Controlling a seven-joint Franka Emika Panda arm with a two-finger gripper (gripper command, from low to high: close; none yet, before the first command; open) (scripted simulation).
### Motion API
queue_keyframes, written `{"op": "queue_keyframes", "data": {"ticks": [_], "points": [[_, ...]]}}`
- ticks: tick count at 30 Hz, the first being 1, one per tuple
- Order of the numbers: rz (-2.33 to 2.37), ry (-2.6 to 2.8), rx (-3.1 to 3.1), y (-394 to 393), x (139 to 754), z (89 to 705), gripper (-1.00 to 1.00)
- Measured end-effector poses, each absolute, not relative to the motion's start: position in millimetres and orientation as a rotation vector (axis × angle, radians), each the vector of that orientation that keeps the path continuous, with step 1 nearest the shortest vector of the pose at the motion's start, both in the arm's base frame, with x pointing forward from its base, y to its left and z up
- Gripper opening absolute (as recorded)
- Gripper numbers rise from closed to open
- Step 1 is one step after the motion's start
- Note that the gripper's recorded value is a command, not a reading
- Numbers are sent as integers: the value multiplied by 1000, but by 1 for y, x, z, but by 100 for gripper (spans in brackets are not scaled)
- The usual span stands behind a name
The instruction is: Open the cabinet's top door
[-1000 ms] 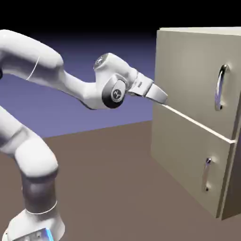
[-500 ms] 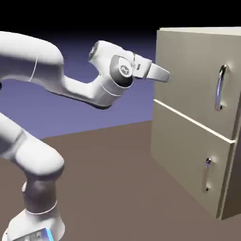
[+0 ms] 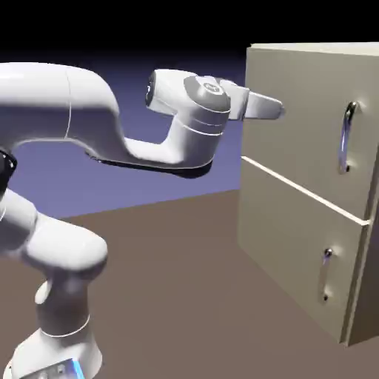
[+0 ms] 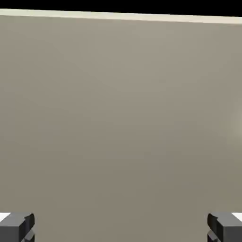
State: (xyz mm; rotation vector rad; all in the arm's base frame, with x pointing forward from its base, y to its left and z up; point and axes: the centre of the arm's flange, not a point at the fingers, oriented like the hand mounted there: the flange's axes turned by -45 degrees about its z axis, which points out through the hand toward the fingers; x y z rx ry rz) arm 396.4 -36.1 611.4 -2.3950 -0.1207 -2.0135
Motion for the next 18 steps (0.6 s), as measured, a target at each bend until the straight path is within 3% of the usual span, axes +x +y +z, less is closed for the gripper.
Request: {"op": "queue_keyframes", "data": {"ticks": [18], "points": [[-2178, -49, -2231, -123, 443, 563, 0]]}}
